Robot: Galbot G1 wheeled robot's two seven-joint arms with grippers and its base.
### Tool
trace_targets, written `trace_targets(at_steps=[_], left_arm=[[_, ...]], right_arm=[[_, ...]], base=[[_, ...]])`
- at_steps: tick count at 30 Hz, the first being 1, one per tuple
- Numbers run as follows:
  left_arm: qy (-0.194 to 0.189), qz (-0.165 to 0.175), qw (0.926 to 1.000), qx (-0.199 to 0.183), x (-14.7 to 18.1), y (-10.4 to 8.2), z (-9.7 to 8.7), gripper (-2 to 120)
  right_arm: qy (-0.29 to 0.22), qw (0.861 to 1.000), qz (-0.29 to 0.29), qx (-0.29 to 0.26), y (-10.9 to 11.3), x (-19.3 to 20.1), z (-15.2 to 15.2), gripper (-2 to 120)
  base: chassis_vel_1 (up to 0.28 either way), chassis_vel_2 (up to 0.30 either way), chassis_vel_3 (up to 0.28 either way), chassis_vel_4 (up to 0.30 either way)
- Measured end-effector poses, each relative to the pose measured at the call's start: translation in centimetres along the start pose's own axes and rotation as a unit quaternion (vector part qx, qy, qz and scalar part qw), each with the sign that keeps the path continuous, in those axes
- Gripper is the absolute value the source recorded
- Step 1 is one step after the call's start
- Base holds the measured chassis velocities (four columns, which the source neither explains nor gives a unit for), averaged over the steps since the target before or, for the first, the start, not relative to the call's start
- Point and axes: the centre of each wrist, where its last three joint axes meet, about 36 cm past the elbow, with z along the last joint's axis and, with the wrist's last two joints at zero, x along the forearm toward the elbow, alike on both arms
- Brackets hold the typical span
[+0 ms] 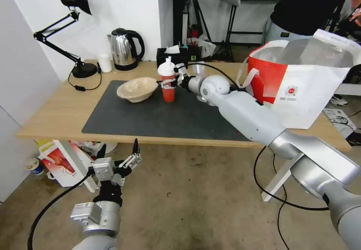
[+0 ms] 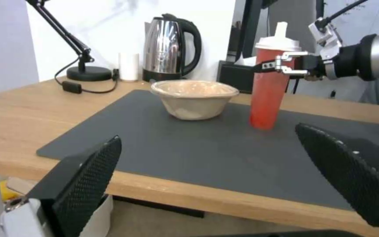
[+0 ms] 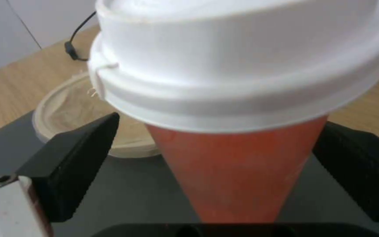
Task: Pick up the trash from the table and place it into the takeout bag.
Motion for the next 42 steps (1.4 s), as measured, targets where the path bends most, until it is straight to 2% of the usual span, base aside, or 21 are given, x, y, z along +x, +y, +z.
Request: trace_targets(at_steps=[2,5,6,9,11,15,21,24,25,30,31,34,35,38,39,42], left_arm=[[0.000,-0.001,1.0000,0.000,0.0,0.0,0.0,99],[0.001,-0.001,1.0000,-0.001,0.1,0.0,0.0,99],[0.001,-0.001,1.0000,-0.001,0.1,0.0,0.0,99],[0.000,-0.001,1.0000,-0.001,0.1,0.0,0.0,100],[-0.001,-0.001,1.0000,-0.001,0.1,0.0,-0.1,100],[0.000,-0.003,1.0000,-0.001,0.2,0.0,-0.1,100],[-0.003,-0.002,1.0000,-0.005,0.2,0.1,-0.3,99],[-0.004,-0.002,1.0000,-0.006,0.2,0.2,-0.5,100],[-0.004,-0.002,1.0000,-0.006,0.2,0.2,-0.5,100],[-0.007,-0.002,1.0000,-0.006,0.2,0.2,-0.7,100],[-0.007,-0.002,1.0000,-0.006,0.2,0.2,-0.7,100],[-0.010,-0.001,0.9999,-0.005,0.2,0.2,-0.9,99],[-0.010,-0.001,0.9999,-0.005,0.2,0.2,-0.9,99],[-0.013,0.004,0.9999,-0.005,0.2,0.1,-1.3,99],[-0.013,0.004,0.9999,-0.005,0.2,0.1,-1.3,99],[-0.016,0.008,0.9998,-0.003,0.2,0.1,-1.6,100]], right_arm=[[-0.003,1.000,-0.001,0.000,-0.1,0.0,0.1,98],[-0.005,1.000,-0.003,-0.003,-0.2,0.0,0.6,86],[-0.005,1.000,-0.003,-0.003,-0.2,0.0,0.6,86],[-0.005,1.000,-0.005,-0.005,-0.2,0.3,1.2,71],[-0.005,1.000,-0.005,-0.006,-0.2,0.5,1.4,68],[-0.010,1.000,-0.003,-0.006,-0.4,1.4,1.5,51],[-0.020,1.000,0.002,-0.008,-0.4,2.6,0.8,39],[-0.042,0.999,0.007,-0.009,-0.1,4.6,-0.8,30],[-0.042,0.999,0.007,-0.009,-0.1,4.6,-0.8,30],[-0.097,0.995,0.006,-0.002,0.8,10.5,-6.8,18],[-0.097,0.995,0.006,-0.002,0.8,10.5,-6.8,18],[-0.118,0.993,0.022,0.004,0.9,14.9,-10.1,8],[-0.118,0.993,0.022,0.004,0.9,14.9,-10.1,8],[-0.142,0.989,0.042,0.020,1.3,21.4,-13.7,6],[-0.142,0.989,0.042,0.020,1.3,21.4,-13.7,6],[-0.146,0.985,0.081,0.035,2.3,26.6,-16.0,6]], base=[[0.000,0.000,0.000,0.000],[0.000,0.000,0.000,0.000],[0.000,0.000,0.000,0.000],[0.000,0.000,0.000,0.000],[0.000,0.000,0.000,0.000],[0.000,0.000,0.000,0.000],[0.000,0.000,0.000,0.000],[0.000,0.000,0.000,0.000],[0.000,0.000,0.000,0.000],[0.000,0.000,0.000,0.000],[0.000,0.000,0.000,0.000],[0.000,0.000,0.000,0.000],[0.000,0.000,0.000,0.000],[0.000,0.000,0.000,0.000],[0.000,0.000,0.000,0.000],[0.000,0.000,0.000,0.000]])
